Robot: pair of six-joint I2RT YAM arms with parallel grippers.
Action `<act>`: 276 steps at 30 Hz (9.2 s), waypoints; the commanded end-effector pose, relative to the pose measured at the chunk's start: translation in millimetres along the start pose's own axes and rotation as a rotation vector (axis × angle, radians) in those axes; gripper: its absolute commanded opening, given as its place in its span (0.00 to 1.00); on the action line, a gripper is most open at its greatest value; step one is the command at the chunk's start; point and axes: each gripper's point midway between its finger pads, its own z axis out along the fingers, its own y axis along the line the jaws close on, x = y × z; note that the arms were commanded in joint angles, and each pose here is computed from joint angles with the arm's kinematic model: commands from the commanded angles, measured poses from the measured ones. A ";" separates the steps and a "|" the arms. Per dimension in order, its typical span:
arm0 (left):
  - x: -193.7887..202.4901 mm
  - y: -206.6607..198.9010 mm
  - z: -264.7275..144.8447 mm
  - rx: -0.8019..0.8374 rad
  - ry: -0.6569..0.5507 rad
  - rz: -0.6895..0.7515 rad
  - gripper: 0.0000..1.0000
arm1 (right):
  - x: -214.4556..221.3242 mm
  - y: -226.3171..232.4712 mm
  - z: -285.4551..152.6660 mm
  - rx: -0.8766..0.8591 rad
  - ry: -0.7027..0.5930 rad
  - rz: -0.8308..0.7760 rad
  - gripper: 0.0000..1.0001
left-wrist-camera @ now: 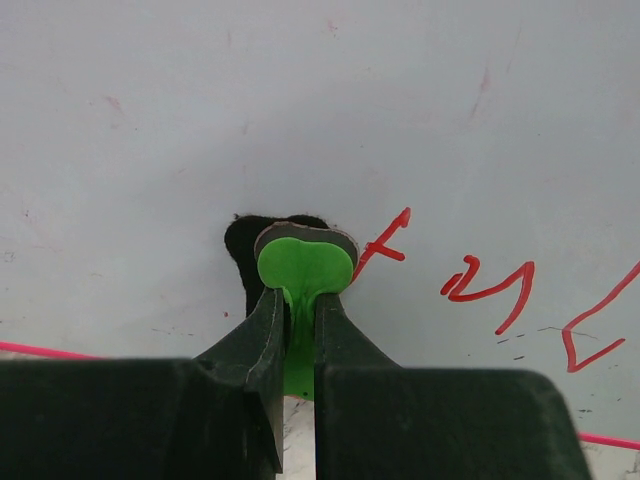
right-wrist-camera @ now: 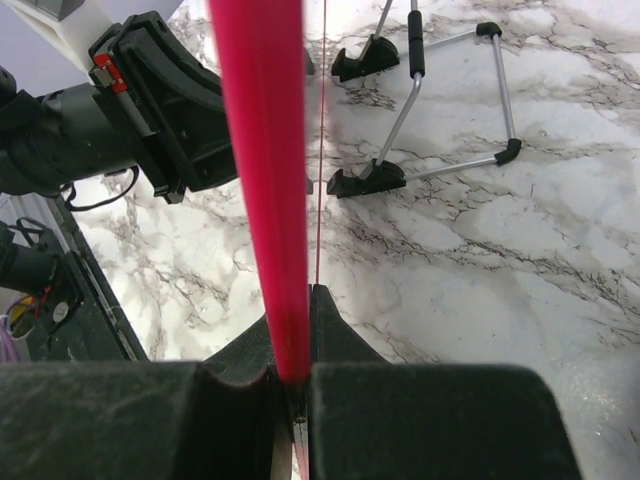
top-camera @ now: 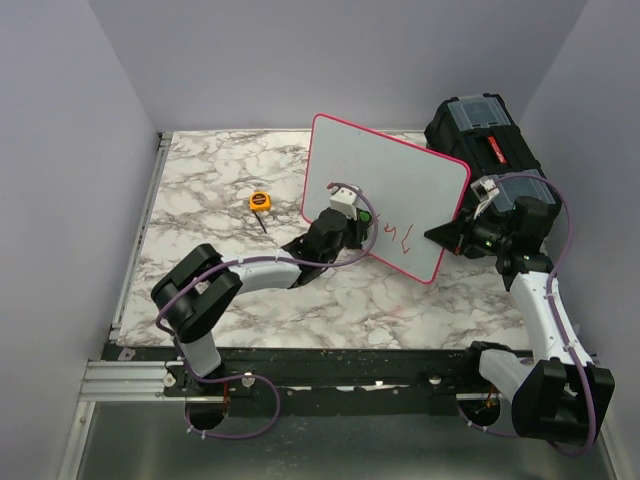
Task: Erase the whiteboard
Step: Erase the whiteboard using the whiteboard eraser.
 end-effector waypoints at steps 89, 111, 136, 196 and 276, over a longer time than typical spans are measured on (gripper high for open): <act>-9.5 -40.0 -59.5 -0.030 0.072 0.232 0.00 | -2.5 40.0 -4.5 -0.206 -0.011 -0.098 0.00; 91.3 51.8 -81.1 -0.182 0.226 0.107 0.00 | -2.6 40.9 -4.8 -0.211 -0.012 -0.099 0.00; 66.0 -35.3 -51.4 -0.012 0.207 0.094 0.00 | -3.1 42.0 -5.2 -0.214 -0.012 -0.100 0.00; 27.6 35.8 -20.8 -0.173 0.080 -0.145 0.00 | -3.2 43.4 -5.9 -0.222 -0.013 -0.103 0.00; 47.7 0.9 12.9 -0.079 0.223 -0.426 0.00 | -4.4 45.2 -6.3 -0.226 -0.015 -0.108 0.00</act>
